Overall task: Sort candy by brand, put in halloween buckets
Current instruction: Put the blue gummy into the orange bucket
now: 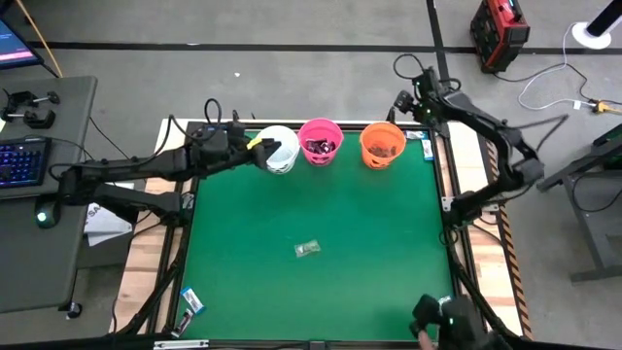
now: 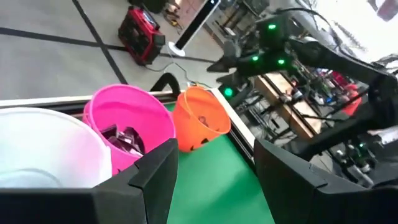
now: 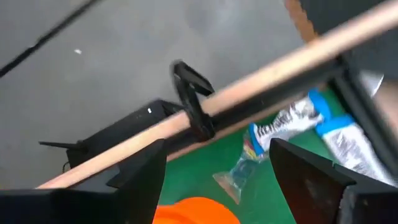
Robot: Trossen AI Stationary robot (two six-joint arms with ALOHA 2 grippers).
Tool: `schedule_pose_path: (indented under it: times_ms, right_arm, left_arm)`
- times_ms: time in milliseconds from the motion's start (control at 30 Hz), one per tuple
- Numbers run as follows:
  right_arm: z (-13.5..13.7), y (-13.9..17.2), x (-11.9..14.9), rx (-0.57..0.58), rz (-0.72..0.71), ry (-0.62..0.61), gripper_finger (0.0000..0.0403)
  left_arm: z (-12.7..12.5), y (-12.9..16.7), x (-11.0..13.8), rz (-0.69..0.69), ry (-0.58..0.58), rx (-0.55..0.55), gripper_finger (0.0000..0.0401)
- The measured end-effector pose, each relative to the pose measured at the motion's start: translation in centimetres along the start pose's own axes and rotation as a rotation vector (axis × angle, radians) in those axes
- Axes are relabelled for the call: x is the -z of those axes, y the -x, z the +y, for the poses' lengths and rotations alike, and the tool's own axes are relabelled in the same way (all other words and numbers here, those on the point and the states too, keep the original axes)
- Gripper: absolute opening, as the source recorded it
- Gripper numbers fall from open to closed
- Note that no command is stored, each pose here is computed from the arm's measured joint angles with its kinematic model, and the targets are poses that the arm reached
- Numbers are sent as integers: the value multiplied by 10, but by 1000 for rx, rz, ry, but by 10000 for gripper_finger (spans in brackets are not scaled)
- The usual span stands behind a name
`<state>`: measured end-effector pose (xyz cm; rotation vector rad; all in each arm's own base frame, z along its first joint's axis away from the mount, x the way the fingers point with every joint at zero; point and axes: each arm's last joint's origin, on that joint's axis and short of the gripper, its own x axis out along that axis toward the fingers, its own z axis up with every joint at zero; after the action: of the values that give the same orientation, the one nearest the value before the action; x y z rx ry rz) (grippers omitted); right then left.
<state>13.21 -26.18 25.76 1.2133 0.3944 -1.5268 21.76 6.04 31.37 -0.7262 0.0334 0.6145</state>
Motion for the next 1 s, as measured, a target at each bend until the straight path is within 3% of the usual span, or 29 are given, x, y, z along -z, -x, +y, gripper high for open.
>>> schedule_pose_path:
  times_ms: [267, 367, 733, 867, 1000]
  right_arm:
    - [-17, -53, -1, 123, 218, -212, 277]
    - [-19, -66, 6, 171, 293, -217, 277]
    - [-22, -101, 15, 232, 356, -257, 268]
    - [-19, -102, 16, 220, 330, -228, 219]
    - [-21, -102, 16, 223, 339, -164, 111]
  left_arm:
    - [7, -3, -6, 40, -109, 38, 198]
    - [10, -5, -9, 58, -124, 59, 198]
    - [18, -7, -16, 34, -131, 26, 198]
    - [20, -7, -17, 23, -129, 11, 198]
    - [21, -7, -19, -1, -128, -19, 198]
